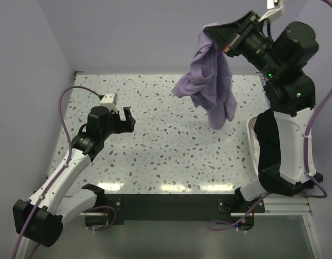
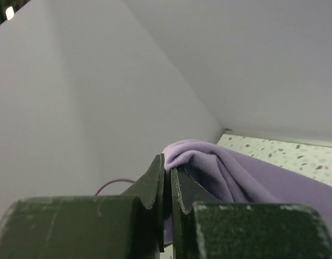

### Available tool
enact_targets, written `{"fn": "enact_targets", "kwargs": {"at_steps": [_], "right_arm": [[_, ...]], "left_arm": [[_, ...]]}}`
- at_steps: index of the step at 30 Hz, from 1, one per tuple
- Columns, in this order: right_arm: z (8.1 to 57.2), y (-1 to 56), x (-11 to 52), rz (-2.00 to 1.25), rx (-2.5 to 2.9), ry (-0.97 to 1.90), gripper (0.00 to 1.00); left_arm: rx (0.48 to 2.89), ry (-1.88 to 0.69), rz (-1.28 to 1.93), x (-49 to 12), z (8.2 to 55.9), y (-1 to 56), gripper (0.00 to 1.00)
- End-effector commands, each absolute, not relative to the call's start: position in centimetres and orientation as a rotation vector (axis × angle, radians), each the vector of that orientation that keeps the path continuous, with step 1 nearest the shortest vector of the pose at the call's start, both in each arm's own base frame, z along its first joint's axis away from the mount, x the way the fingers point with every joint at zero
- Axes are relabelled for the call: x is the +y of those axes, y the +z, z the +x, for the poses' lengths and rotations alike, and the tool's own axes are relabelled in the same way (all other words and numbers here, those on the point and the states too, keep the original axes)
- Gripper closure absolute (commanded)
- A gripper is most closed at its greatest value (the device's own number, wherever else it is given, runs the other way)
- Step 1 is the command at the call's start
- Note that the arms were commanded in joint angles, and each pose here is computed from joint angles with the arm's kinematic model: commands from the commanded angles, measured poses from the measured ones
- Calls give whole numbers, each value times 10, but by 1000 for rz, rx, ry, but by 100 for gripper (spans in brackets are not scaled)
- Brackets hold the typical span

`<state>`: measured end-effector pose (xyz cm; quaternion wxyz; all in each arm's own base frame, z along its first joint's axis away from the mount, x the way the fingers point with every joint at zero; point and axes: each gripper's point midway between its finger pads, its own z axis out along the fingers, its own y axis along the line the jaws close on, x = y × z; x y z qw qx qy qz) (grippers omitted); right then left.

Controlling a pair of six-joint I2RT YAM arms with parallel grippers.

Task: Fold and stack the t-shirts
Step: Move the tshirt to the center of the board

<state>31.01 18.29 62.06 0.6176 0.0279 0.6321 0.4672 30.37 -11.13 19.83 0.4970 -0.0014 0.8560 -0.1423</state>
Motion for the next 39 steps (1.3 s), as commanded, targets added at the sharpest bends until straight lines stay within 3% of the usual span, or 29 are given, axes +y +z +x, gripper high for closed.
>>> {"fn": "enact_targets", "kwargs": {"at_steps": [1,6,8,9,11,12,14,15,18,21,29,39], "right_arm": [[311,625,235,-39,1429,1178,100],[326,576,258,-64,1566,1124,100],[336,549,229,-8,1621,945,100],[354,495,222,25,1747,870,100],[366,464,180,105,1768,892,100],[378,382,170,180,1929,891,100],[385,327,138,280,2002,842,98],[384,273,126,346,2106,756,80],[369,198,115,367,2273,649,42],[344,162,120,383,2297,639,28],[272,108,127,480,2316,471,29],[254,78,163,354,2356,437,35]], "left_arm": [[2020,-343,-31,-108,312,218,0],[2034,-315,-68,-102,311,215,0],[2042,-317,-114,-98,308,211,1],[2053,-310,-135,-95,304,208,2],[2046,-290,-213,-86,298,204,5],[2046,-282,-237,-83,296,201,6],[2033,-287,-295,-78,291,195,7],[2028,-296,-314,-78,290,194,8],[2061,-302,-370,-78,288,176,13],[2091,-309,-419,-79,288,162,17],[2100,-362,-532,-87,296,139,19],[2136,-393,-535,-101,318,125,21]]}}
